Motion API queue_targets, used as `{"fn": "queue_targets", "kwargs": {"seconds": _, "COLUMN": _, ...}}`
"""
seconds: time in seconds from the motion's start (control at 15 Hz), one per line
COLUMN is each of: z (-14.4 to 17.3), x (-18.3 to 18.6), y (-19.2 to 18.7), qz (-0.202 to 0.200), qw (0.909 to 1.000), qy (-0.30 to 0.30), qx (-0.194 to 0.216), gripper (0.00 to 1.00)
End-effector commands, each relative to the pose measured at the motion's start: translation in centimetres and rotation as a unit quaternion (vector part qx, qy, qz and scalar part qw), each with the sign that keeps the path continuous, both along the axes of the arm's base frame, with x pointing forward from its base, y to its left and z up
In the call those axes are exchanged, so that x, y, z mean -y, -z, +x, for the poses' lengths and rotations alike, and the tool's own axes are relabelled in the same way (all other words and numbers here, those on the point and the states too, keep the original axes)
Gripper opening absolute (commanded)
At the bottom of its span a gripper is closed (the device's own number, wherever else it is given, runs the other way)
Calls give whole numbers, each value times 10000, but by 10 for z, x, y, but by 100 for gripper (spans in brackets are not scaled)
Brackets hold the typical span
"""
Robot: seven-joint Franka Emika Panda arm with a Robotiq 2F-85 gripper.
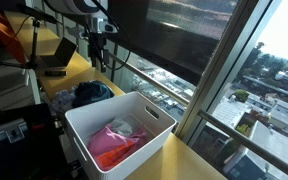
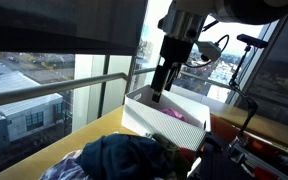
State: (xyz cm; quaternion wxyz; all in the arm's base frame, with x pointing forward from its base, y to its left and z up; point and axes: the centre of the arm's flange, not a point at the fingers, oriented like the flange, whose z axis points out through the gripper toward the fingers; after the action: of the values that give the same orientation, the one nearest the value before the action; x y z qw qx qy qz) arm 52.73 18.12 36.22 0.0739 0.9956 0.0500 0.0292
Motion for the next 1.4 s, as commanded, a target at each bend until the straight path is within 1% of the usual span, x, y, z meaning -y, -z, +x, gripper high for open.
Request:
{"fn": "queue_targets", "kwargs": {"seconds": 0.0, "z": 15, "x": -34, "y": 60, "qz": -261, "qw": 9990, "qy": -348, "qx": -37, "gripper": 100}}
{"fn": "queue_targets", "kwargs": {"seconds": 0.33, "z": 16, "x": -72, "y": 152, "qz": -621, "qw": 9951, "qy": -726, "qx": -265, "gripper": 100}}
{"fn": "queue_targets", "kwargs": {"seconds": 0.53, "z": 21, "x": -82, "y": 198, "qz": -758, "qw": 9927, "qy": -815, "qx": -455, "gripper": 100}}
{"fn": "queue_targets", "kwargs": {"seconds": 0.73, "z": 29, "x": -87, "y": 232, "qz": -828, "qw": 9911, "qy": -809, "qx": -656, "gripper": 100}}
{"fn": "queue_targets", "kwargs": {"seconds": 0.93, "z": 30, "x": -85, "y": 251, "qz": -990, "qw": 9888, "qy": -836, "qx": -743, "gripper": 100}}
{"fn": "queue_targets", "kwargs": {"seconds": 1.0, "z": 27, "x": -82, "y": 250, "qz": -1002, "qw": 9885, "qy": -833, "qx": -770, "gripper": 78}}
{"fn": "queue_targets", "kwargs": {"seconds": 1.13, "z": 24, "x": -76, "y": 245, "qz": -1012, "qw": 9882, "qy": -832, "qx": -798, "gripper": 68}}
{"fn": "queue_targets", "kwargs": {"seconds": 1.33, "z": 20, "x": -61, "y": 220, "qz": -962, "qw": 9901, "qy": -674, "qx": -767, "gripper": 43}}
